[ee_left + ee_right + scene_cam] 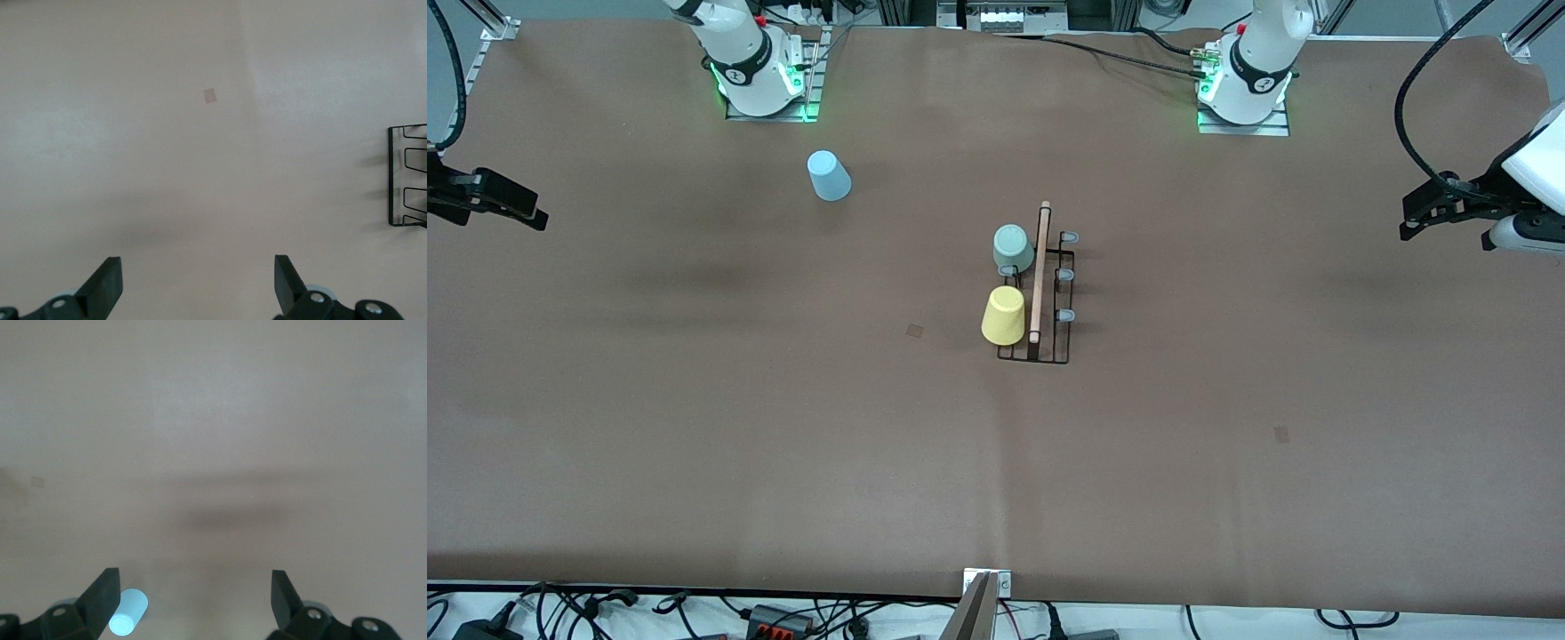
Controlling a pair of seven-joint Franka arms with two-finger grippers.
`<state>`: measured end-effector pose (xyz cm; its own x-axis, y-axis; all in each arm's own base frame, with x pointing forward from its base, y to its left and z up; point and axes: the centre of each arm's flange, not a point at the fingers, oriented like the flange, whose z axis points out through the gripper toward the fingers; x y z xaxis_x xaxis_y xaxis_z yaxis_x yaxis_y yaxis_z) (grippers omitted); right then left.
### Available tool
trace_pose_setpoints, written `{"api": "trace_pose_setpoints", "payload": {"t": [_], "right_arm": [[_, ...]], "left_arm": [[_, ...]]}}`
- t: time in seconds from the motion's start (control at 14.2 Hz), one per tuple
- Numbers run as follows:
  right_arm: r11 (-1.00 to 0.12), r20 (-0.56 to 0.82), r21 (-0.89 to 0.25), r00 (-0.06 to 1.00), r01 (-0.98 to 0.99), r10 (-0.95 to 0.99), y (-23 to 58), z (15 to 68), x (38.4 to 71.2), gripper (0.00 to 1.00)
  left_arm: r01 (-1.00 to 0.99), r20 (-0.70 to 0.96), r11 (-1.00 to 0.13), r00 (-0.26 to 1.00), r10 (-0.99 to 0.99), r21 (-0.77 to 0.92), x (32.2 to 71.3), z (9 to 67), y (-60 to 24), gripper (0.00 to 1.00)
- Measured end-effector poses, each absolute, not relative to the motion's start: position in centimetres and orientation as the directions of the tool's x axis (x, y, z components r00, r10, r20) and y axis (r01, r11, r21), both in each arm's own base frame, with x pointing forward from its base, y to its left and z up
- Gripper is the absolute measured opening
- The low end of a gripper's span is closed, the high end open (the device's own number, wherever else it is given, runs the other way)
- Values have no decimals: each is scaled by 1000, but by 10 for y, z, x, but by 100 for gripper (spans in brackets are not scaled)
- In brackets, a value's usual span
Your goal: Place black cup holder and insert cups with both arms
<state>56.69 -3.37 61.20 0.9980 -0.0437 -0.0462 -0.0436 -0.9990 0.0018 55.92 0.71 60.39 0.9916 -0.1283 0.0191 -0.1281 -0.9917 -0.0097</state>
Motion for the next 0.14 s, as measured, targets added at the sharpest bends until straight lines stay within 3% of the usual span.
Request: {"api": "trace_pose_setpoints", "payload": {"t": [0.14], "right_arm": [[-1000,-46,1,998,-30,-30,-26,612,567,100]], "left_arm": [[-128,19,-992,992,-128,-10,559,604,7,100]]}}
